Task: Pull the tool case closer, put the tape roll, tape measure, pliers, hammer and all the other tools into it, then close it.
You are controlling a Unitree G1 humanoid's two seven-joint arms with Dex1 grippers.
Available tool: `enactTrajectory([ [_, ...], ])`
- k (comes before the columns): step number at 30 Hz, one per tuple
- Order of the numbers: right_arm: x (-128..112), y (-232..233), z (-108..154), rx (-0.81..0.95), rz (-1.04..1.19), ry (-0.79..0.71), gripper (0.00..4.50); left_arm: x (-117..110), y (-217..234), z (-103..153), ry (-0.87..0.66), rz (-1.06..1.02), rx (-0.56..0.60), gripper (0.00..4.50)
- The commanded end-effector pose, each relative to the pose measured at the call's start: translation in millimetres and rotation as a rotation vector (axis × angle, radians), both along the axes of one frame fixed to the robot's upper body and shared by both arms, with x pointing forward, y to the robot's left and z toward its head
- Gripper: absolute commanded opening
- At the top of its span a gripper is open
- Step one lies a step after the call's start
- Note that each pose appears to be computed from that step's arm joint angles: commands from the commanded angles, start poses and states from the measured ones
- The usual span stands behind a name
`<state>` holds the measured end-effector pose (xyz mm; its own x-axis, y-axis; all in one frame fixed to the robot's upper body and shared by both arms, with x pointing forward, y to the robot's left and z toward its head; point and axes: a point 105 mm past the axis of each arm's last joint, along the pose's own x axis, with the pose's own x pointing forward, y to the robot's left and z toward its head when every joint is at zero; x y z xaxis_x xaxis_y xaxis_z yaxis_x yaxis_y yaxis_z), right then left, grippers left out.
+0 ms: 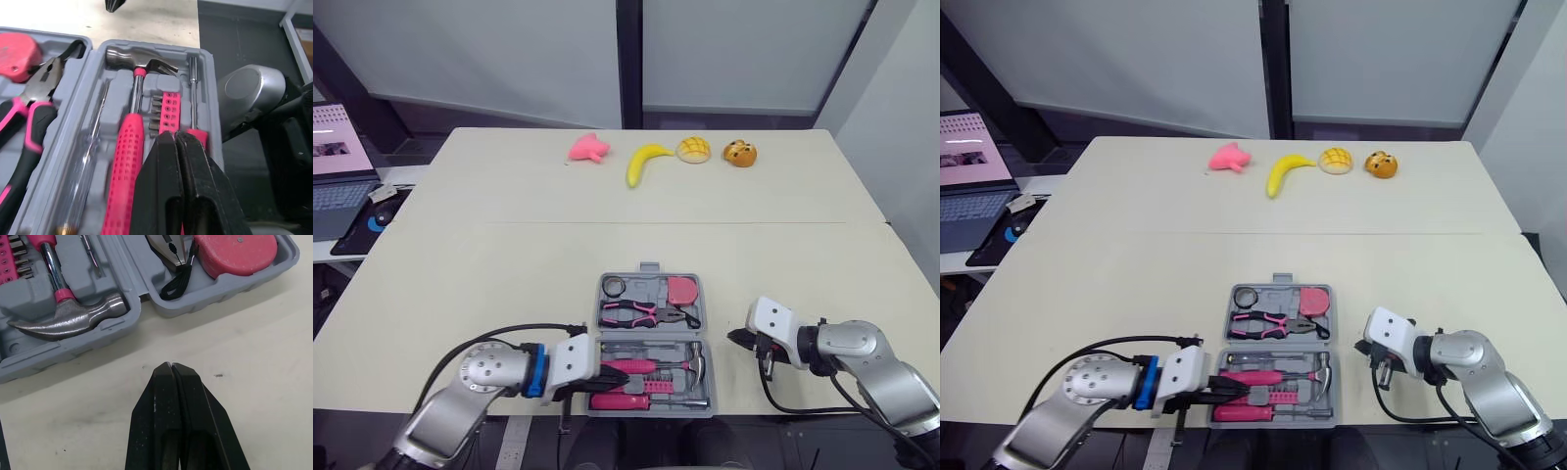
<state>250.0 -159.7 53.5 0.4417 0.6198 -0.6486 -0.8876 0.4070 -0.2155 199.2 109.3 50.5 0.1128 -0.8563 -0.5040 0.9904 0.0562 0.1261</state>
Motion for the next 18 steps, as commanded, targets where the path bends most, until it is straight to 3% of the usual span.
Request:
enactTrajectory([
  [1, 3, 5, 10, 0.003, 0.018, -0.033, 0.0, 0, -6, -11, -0.008, -0.025, 0.048, 0.05],
  [13, 9, -4, 15, -0.037, 0.005, -0.026, 0.0, 6, -6, -36, -0.01, -0.019, 0.158, 0.05],
  [18, 18, -2, 25, 0.081, -0.082, 0.087, 0.0, 2, -4, -40, 0.006, -0.033, 0.175, 0.05],
])
